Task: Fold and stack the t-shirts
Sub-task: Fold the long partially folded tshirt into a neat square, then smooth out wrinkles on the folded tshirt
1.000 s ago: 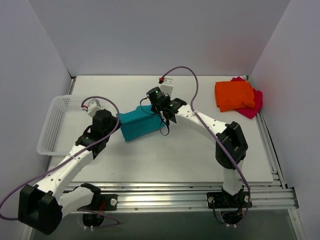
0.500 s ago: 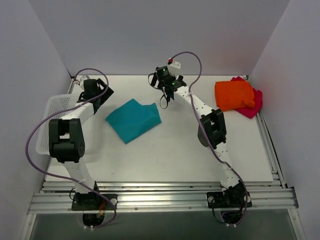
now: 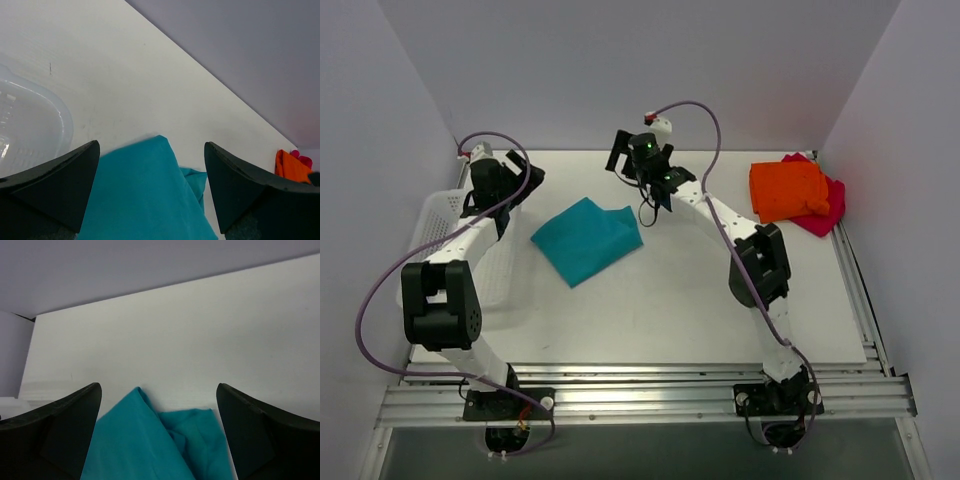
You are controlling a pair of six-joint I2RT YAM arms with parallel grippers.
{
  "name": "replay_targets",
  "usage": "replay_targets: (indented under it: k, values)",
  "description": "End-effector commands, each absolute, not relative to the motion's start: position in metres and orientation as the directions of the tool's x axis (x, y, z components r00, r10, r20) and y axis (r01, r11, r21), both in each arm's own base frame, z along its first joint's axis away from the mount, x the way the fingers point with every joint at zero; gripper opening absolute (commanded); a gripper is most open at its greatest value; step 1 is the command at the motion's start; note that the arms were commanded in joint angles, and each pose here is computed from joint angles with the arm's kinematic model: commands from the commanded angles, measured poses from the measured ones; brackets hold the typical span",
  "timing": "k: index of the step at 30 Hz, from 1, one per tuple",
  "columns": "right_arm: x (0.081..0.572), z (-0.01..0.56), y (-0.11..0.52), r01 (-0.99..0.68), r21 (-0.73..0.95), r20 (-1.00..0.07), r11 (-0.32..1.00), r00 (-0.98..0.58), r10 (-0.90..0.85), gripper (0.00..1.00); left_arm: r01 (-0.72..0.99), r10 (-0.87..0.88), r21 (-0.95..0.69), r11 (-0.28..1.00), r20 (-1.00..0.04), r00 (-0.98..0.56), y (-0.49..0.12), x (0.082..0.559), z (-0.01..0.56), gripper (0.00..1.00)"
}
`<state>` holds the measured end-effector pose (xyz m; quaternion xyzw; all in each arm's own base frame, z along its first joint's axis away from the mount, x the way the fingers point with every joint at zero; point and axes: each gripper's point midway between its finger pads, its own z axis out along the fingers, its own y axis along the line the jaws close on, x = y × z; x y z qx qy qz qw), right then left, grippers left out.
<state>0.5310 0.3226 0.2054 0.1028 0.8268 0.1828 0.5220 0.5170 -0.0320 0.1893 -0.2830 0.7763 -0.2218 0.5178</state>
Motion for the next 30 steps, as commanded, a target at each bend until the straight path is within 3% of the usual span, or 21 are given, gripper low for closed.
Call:
replay_targets:
  k: [1,16,30]
  values:
    - [0.555,0.172,0.362,-0.153,0.412,-0.817,0.898,-0.499,0.289,0.94,-0.106,-0.659,-0.658,0.745,-0.702,-0.272,-0.042,0.512,0.215,0.94]
    - [0.581,0.093,0.429,-0.305,0.566,-0.736,0.766,-0.606,0.303,0.91,-0.032,-0.613,-0.633,0.774,-0.734,-0.294,-0.067,0.496,0.202,0.94]
    - [0.572,0.070,0.452,-0.345,0.646,-0.682,0.681,-0.662,0.311,0.89,-0.023,-0.613,-0.643,0.765,-0.718,-0.329,-0.075,0.509,0.179,0.94]
